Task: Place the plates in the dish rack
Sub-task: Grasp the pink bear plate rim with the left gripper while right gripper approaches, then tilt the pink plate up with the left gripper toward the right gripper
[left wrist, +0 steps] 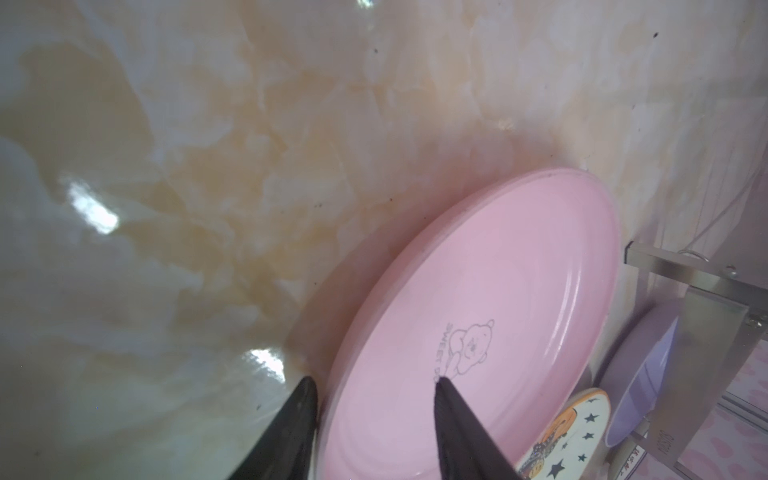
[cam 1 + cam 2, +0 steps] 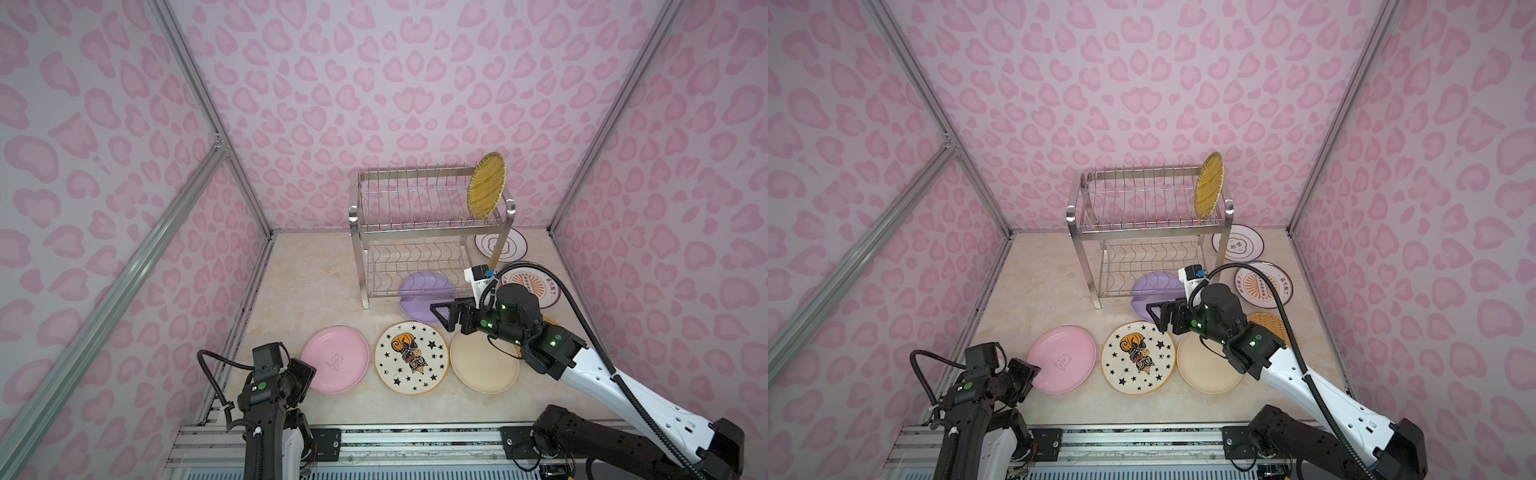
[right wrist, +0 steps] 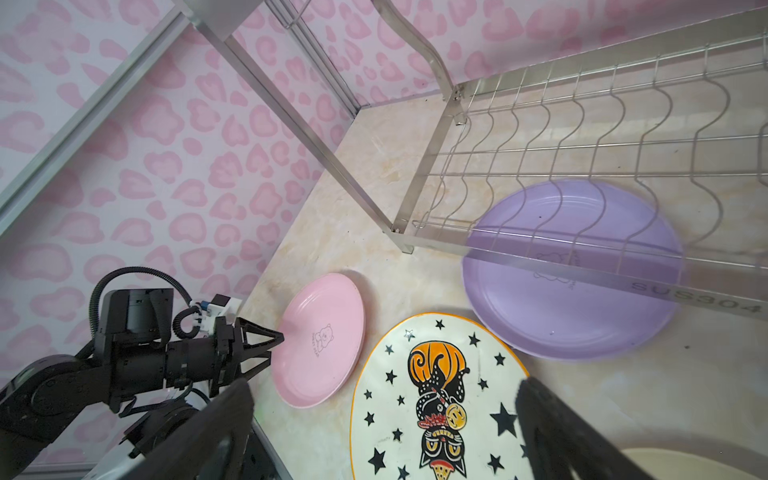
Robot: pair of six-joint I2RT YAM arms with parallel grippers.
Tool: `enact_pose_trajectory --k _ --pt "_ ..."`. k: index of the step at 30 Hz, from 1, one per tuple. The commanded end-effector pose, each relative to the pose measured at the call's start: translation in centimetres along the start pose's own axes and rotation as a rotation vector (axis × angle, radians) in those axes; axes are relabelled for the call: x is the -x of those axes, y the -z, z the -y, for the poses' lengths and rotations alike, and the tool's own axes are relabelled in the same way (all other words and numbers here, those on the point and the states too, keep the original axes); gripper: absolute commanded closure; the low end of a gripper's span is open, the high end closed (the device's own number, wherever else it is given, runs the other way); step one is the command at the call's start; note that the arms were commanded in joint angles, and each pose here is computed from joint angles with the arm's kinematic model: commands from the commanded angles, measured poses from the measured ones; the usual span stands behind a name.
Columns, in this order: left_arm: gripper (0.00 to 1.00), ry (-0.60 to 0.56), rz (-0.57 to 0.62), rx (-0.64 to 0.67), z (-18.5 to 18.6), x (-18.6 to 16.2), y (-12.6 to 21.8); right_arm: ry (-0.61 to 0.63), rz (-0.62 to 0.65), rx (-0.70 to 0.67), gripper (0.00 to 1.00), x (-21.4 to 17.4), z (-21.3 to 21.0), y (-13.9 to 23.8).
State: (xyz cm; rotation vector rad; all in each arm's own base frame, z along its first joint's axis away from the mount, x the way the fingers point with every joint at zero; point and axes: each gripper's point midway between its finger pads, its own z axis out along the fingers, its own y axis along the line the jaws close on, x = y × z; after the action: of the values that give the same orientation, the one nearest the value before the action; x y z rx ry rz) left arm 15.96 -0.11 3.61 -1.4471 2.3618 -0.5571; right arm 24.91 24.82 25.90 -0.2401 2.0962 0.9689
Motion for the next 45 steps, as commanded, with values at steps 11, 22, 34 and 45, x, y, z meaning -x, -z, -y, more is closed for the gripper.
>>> enact_pose_trajectory --k 11,22,34,45 --pt "0.71 0.005 0.03 0.028 -0.6 0.5 -1.1 -0.022 0.019 0.026 0.01 0.0 -0.2 -0.5" --pt "0.86 0.005 0.027 0.039 -1.0 0.4 -1.9 -0.037 -0.002 0.018 0.01 -0.6 0.2 -1.3" --pt "0.96 -0.072 0.073 -0.128 3.7 1.4 1.4 -0.02 -0.005 -0.001 0.01 -0.3 0.3 -0.9" --pt "0.97 -0.402 0.015 -0.511 13.1 -1.5 9.1 -0.125 0.024 0.047 0.01 1.5 2.2 1.8"
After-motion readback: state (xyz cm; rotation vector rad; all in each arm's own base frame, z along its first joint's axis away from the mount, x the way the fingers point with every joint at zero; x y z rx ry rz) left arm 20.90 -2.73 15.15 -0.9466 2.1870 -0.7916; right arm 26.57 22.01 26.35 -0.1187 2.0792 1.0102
